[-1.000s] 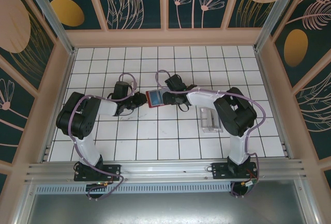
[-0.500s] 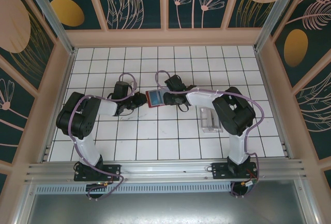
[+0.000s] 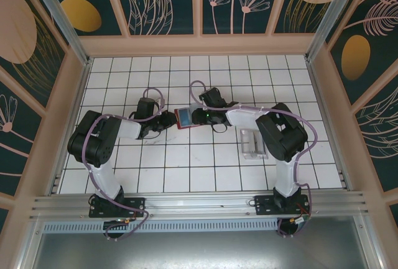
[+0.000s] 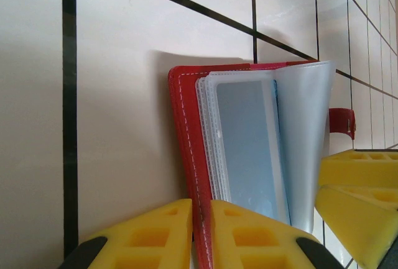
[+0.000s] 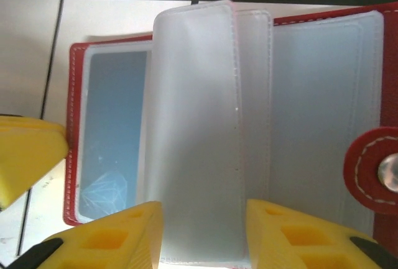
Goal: Put the credit cards into the card holder
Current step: Flip over the card slot in the card holder.
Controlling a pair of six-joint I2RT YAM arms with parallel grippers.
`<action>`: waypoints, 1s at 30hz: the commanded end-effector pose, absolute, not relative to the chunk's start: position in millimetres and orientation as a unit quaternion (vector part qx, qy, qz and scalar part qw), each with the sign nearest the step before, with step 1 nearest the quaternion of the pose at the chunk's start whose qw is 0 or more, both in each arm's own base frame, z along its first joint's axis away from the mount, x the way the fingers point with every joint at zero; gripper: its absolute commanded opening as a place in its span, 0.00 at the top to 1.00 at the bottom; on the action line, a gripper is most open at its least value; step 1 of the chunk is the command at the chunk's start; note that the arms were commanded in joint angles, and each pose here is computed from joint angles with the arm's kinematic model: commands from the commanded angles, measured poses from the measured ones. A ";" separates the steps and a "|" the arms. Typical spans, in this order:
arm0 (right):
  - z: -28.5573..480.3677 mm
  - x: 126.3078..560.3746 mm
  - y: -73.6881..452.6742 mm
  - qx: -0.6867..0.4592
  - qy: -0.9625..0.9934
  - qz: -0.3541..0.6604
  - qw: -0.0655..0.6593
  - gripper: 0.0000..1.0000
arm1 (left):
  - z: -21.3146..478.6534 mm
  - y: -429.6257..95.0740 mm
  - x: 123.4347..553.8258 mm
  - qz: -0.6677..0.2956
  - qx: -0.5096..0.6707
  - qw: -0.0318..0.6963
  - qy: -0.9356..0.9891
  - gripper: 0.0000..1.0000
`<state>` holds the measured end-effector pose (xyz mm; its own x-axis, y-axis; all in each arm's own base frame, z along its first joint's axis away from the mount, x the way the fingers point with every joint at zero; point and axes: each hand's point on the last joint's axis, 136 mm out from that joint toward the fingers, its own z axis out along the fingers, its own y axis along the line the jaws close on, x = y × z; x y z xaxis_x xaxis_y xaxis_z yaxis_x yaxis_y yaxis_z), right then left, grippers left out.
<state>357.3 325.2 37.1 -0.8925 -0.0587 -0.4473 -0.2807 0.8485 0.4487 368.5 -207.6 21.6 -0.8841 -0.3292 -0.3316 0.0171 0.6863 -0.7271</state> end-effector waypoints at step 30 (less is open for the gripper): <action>79.2 363.0 349.3 -0.056 0.870 0.458 0.173 0.60 | 19.2 -192.7 349.0 -0.395 -0.122 0.184 0.892 0.79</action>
